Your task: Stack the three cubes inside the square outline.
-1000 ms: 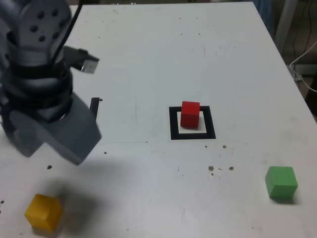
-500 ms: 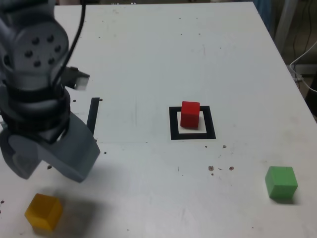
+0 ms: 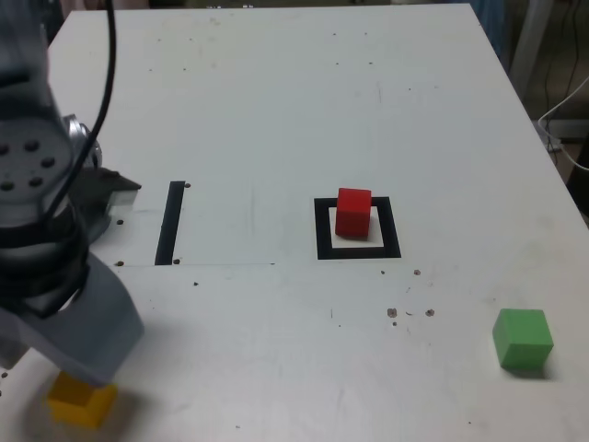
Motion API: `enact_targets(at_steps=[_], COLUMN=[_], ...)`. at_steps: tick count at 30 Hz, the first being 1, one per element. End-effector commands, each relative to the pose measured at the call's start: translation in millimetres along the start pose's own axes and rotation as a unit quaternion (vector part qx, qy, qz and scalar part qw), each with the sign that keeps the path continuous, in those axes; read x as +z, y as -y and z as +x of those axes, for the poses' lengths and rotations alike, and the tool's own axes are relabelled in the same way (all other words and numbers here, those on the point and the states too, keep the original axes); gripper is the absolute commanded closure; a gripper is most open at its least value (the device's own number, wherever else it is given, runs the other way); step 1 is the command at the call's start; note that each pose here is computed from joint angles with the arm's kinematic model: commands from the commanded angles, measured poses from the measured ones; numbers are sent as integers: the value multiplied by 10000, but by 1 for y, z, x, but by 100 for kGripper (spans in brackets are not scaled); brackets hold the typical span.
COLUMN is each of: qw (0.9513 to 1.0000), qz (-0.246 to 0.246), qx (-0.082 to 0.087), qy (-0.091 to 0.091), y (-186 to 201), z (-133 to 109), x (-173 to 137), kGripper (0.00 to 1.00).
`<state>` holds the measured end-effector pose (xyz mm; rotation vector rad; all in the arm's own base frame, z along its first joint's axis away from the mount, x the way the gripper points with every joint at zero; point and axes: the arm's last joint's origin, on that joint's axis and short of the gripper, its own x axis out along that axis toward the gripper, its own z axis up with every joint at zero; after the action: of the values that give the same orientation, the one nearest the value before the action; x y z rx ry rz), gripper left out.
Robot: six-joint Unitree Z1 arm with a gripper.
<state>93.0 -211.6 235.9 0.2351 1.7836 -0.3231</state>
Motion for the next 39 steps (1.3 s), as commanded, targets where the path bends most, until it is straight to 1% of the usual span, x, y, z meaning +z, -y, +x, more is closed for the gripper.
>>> enact_targets(at_steps=[1, 8, 11, 17, 22, 26, 33, 39], qw=[10000, 9996, 9996, 9999, 9999, 9998, 9998, 9997], qz=[60, 156, 158, 92, -24, -100, -106, -54], qx=[-41, -164, -168, -44, 63, 91, 31, -56], qy=[24, 152, 162, 72, 97, 119, 188, 217], y=[6, 21, 25, 23, 19, 15, 14, 18], z=[2, 7, 10, 19, 20, 20, 16, 15], x=[1, 14, 18, 20, 22, 24, 26, 29], kGripper=[2, 8, 10, 17, 28, 36, 50, 51])
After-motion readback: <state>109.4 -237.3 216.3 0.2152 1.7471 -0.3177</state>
